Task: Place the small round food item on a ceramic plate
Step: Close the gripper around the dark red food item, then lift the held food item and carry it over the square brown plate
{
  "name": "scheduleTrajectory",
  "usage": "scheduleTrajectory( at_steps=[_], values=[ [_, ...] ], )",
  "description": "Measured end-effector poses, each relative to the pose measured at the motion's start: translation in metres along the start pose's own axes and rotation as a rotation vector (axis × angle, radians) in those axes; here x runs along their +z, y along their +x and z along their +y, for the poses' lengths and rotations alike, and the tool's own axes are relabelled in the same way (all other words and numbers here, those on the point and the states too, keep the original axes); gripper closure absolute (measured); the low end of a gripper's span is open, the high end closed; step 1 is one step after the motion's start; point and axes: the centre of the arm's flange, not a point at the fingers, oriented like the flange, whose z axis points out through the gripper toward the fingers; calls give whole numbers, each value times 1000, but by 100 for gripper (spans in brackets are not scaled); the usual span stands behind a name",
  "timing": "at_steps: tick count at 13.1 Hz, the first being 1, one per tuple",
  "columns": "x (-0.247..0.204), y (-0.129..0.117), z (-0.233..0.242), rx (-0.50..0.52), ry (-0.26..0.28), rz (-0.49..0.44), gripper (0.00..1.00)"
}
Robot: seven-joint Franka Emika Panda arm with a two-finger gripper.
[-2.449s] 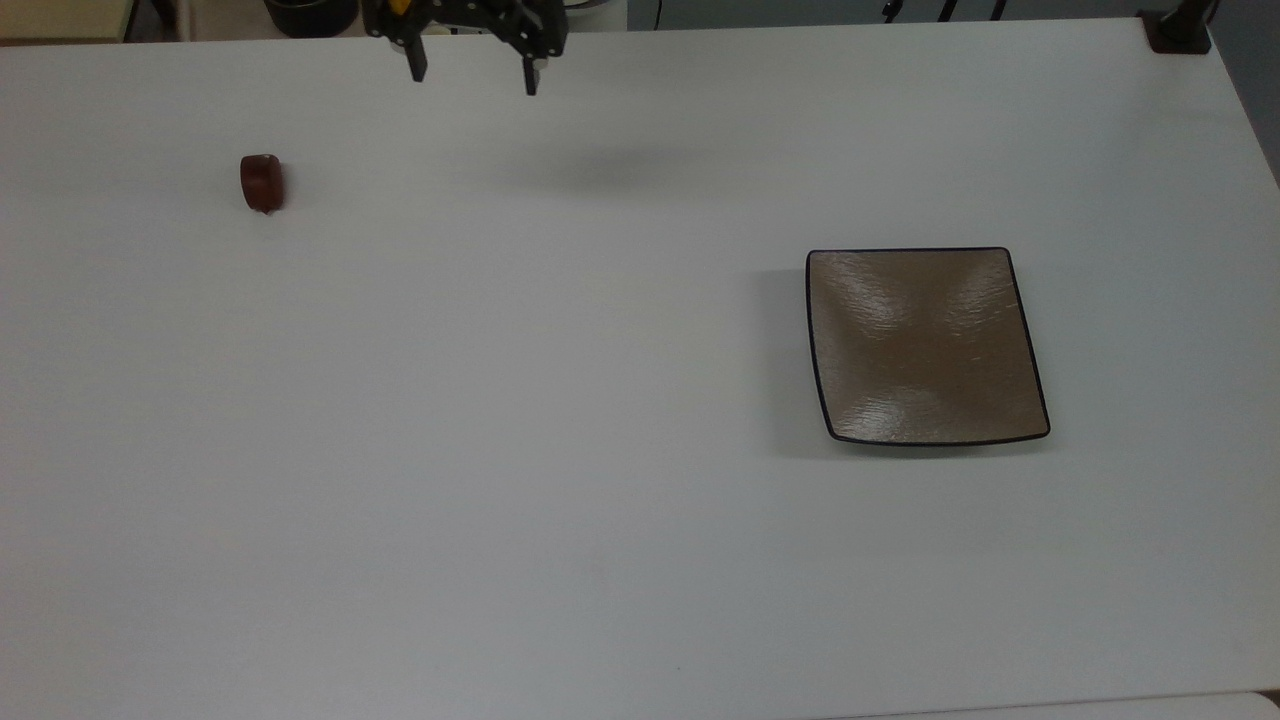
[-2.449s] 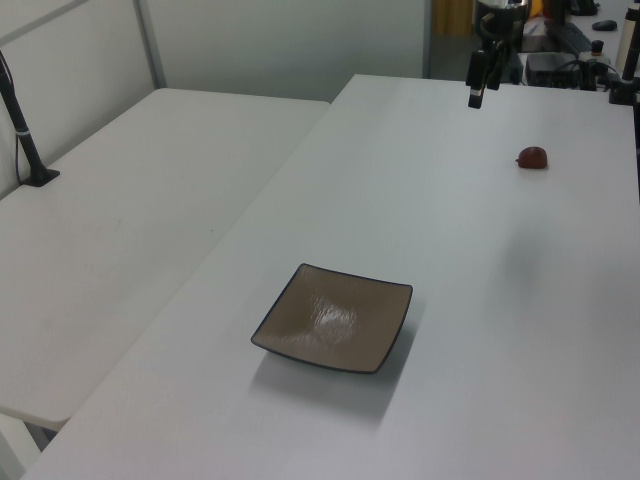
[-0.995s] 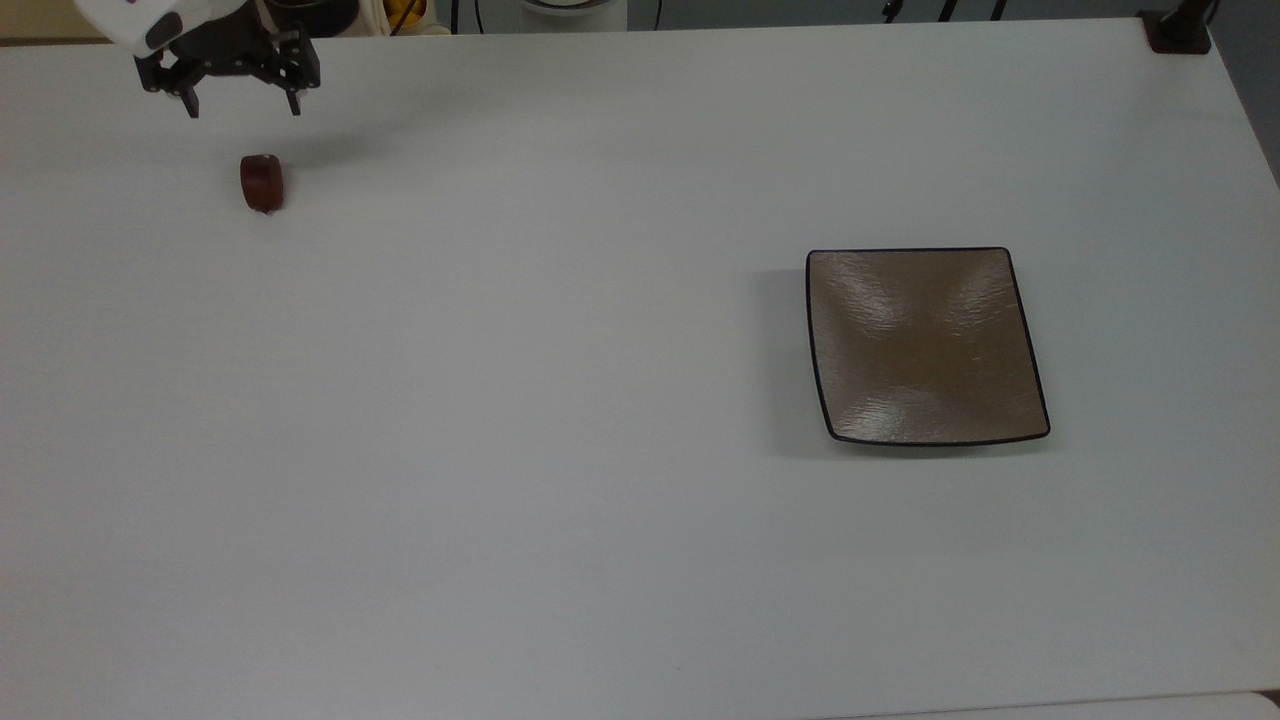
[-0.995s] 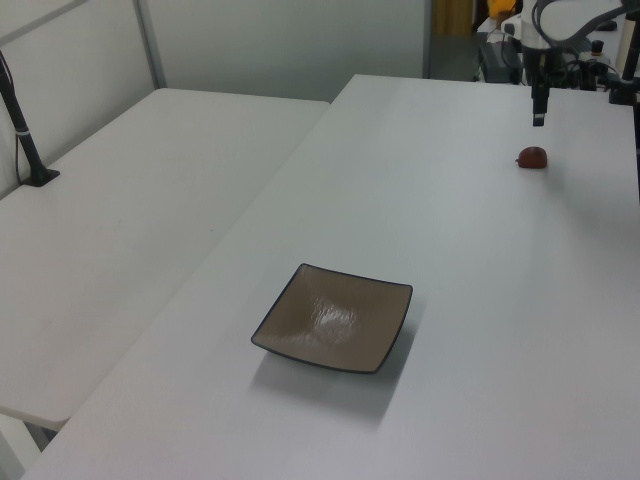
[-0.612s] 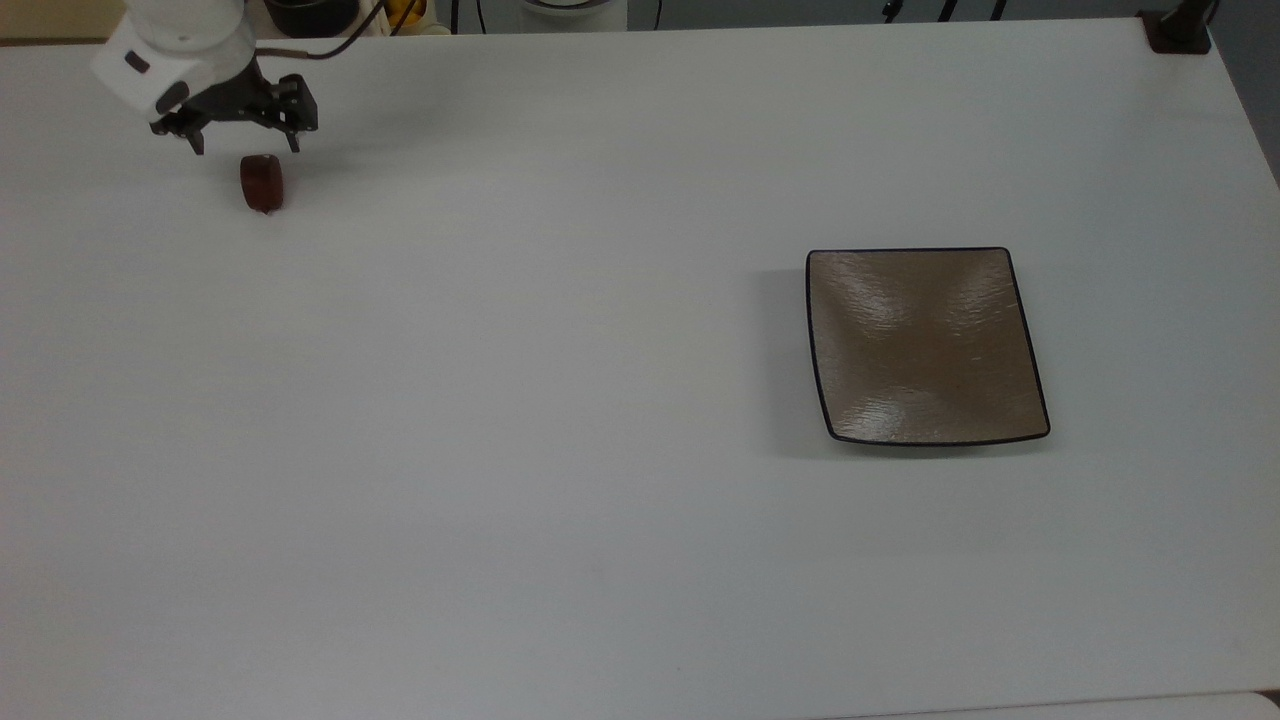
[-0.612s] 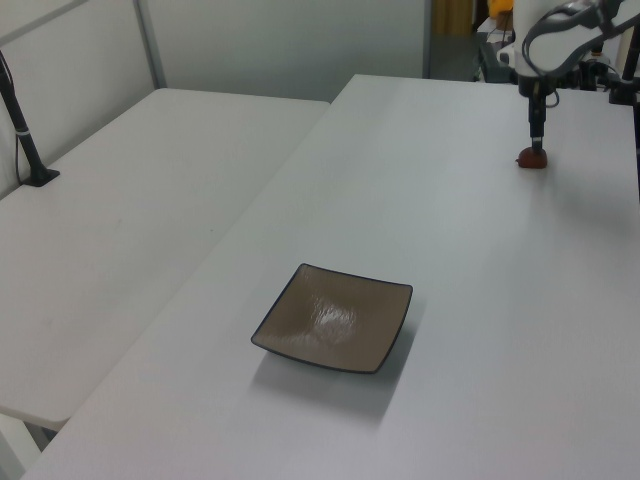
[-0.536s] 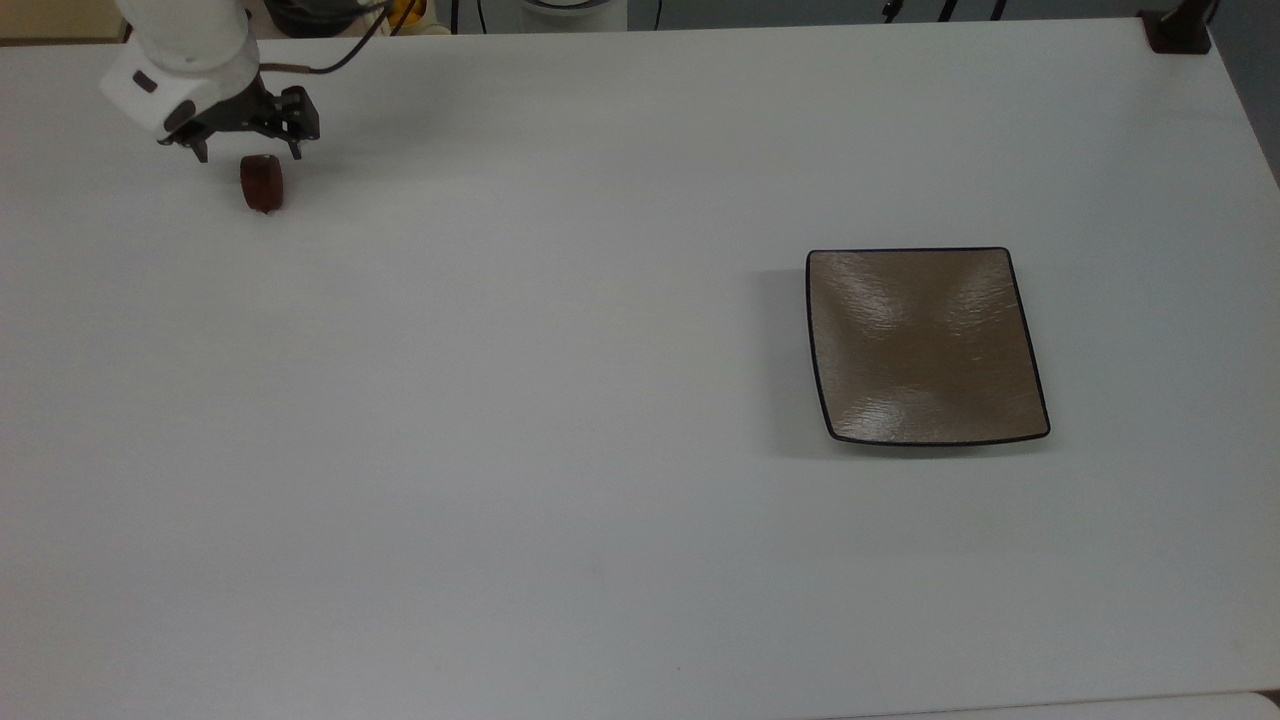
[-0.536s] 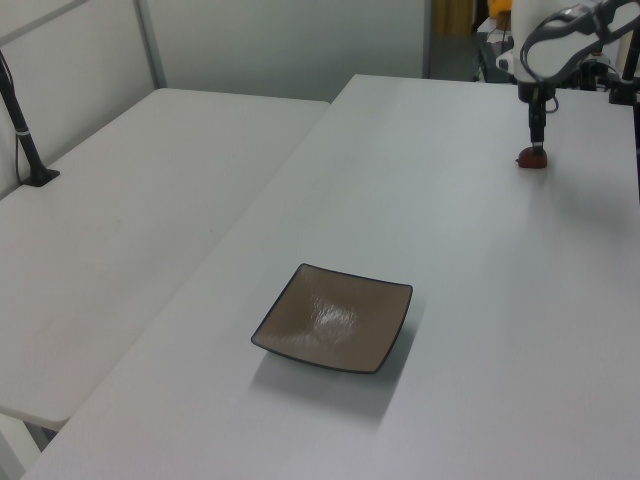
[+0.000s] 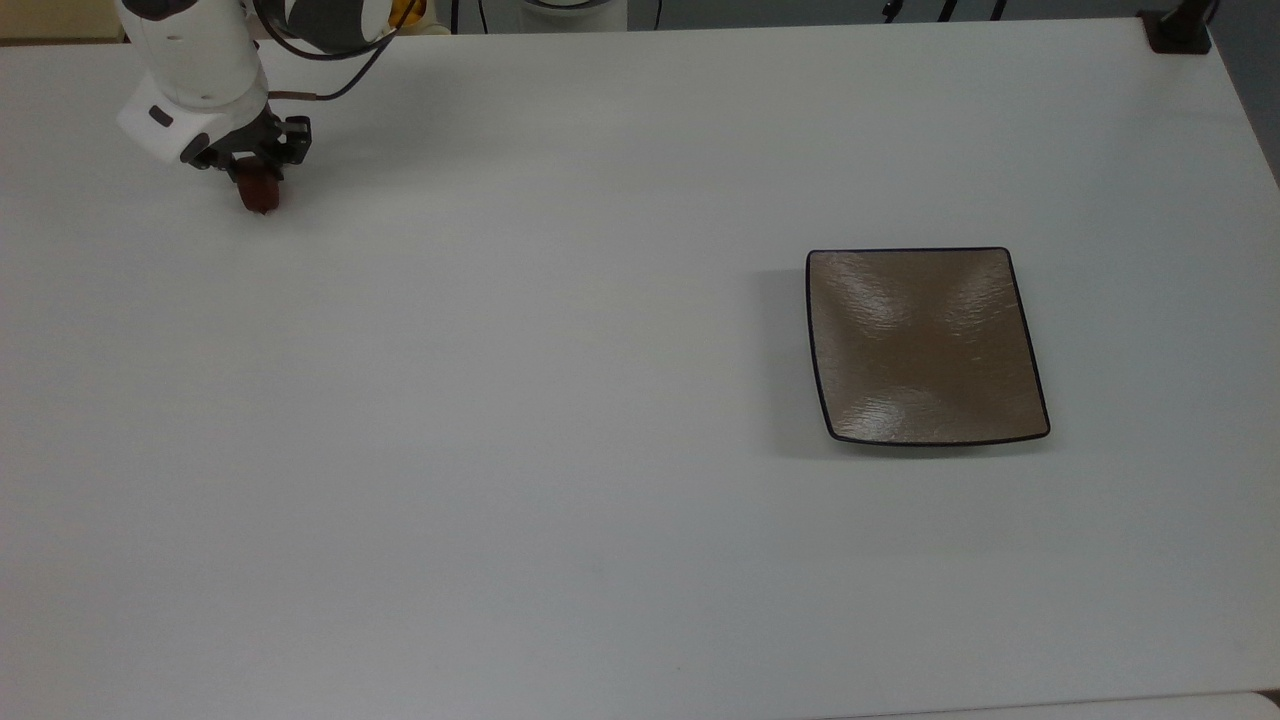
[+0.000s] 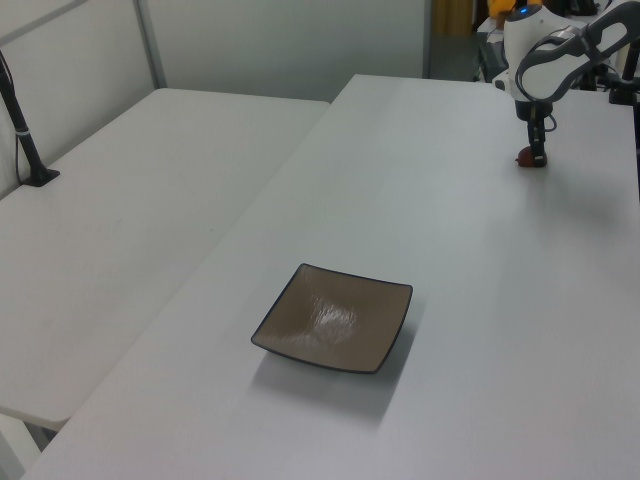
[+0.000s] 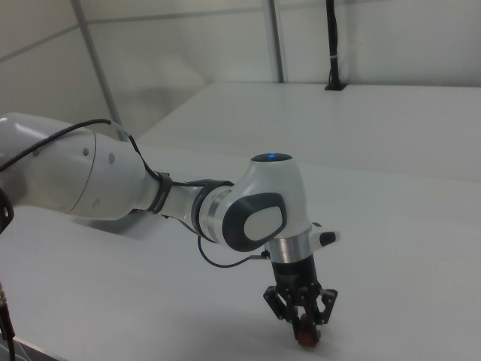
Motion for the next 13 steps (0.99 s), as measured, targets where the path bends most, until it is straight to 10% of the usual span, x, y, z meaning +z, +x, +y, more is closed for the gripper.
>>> scheduleTrajectory(
  at_steps=[1, 7, 13],
  values=[
    [-1, 0, 0, 0, -1, 1, 71],
    [-41, 11, -3, 7, -26, 73, 71],
    [-107, 63, -108, 141, 41, 131, 71]
  ],
)
